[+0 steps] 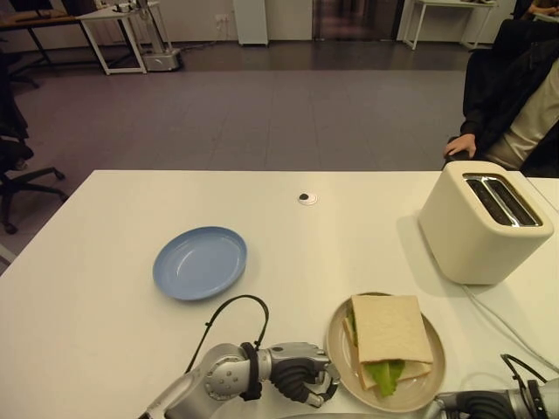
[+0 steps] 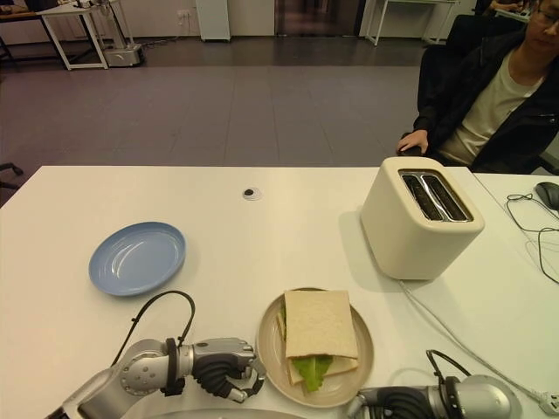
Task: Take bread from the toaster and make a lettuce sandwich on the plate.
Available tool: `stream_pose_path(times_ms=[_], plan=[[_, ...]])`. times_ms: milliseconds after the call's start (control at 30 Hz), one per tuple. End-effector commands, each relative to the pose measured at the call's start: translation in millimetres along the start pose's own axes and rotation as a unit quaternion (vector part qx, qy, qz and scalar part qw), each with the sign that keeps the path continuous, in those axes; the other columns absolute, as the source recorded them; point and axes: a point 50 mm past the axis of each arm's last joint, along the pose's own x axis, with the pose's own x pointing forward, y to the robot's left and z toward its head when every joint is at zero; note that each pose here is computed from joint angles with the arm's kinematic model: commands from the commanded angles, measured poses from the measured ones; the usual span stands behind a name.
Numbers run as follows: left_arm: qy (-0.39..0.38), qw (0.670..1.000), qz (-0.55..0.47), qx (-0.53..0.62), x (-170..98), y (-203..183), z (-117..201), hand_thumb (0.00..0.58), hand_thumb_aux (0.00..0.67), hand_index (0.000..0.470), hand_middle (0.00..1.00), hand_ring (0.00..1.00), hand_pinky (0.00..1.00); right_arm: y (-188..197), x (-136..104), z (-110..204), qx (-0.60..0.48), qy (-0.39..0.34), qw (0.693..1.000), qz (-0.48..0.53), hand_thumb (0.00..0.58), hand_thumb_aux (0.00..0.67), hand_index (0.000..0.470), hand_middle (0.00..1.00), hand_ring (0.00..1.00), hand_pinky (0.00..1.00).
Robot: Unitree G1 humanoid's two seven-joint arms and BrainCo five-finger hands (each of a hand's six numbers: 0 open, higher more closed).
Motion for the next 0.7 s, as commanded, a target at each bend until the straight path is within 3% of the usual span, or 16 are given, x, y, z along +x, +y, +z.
stream_pose_path(times_ms=[33,200,433,567,633,667,700], plan=[[0.041,0.999,-0.021,0.017,15.2,-12.5,-8.7,0.580,0.670,0.470,1.00,1.00,1.00,-21.4,21.3,1.5,-0.044,0.025,0.995,-0.090,0.580,0.670,0.470,1.00,1.00,1.00],[0.105,0.992,0.055,0.031,25.3,15.4,-34.1,0.580,0.670,0.470,1.00,1.00,1.00,-63.3,31.8,0.5,-0.052,0.041,0.968,-0.241,0.580,0.670,0.470,1.00,1.00,1.00],[0.218,0.952,0.195,0.088,55.6,91.1,-90.9,0.580,0.670,0.470,1.00,1.00,1.00,-121.2,49.6,-7.8,-0.048,0.053,0.914,-0.400,0.580,0.670,0.470,1.00,1.00,1.00],[0.192,0.937,0.275,0.101,73.2,127.7,-87.8,0.580,0.670,0.470,1.00,1.00,1.00,-147.6,57.6,2.6,-0.036,0.016,0.873,-0.487,0.580,0.670,0.470,1.00,1.00,1.00],[0.158,0.931,0.319,0.087,72.7,137.7,-82.0,0.572,0.591,0.415,1.00,1.00,1.00,-153.3,58.4,8.7,-0.032,-0.008,0.853,-0.520,0.580,0.670,0.470,1.00,1.00,1.00],[0.137,0.927,0.342,0.071,69.0,140.7,-79.6,0.560,0.547,0.383,1.00,1.00,1.00,-154.8,57.4,11.4,-0.028,-0.021,0.844,-0.536,0.580,0.670,0.470,0.93,0.93,0.93],[0.112,0.924,0.363,0.037,63.6,141.6,-77.9,0.485,0.399,0.280,1.00,1.00,1.00,-155.1,55.7,14.4,-0.020,-0.041,0.832,-0.552,0.491,0.407,0.286,0.56,0.56,0.56]])
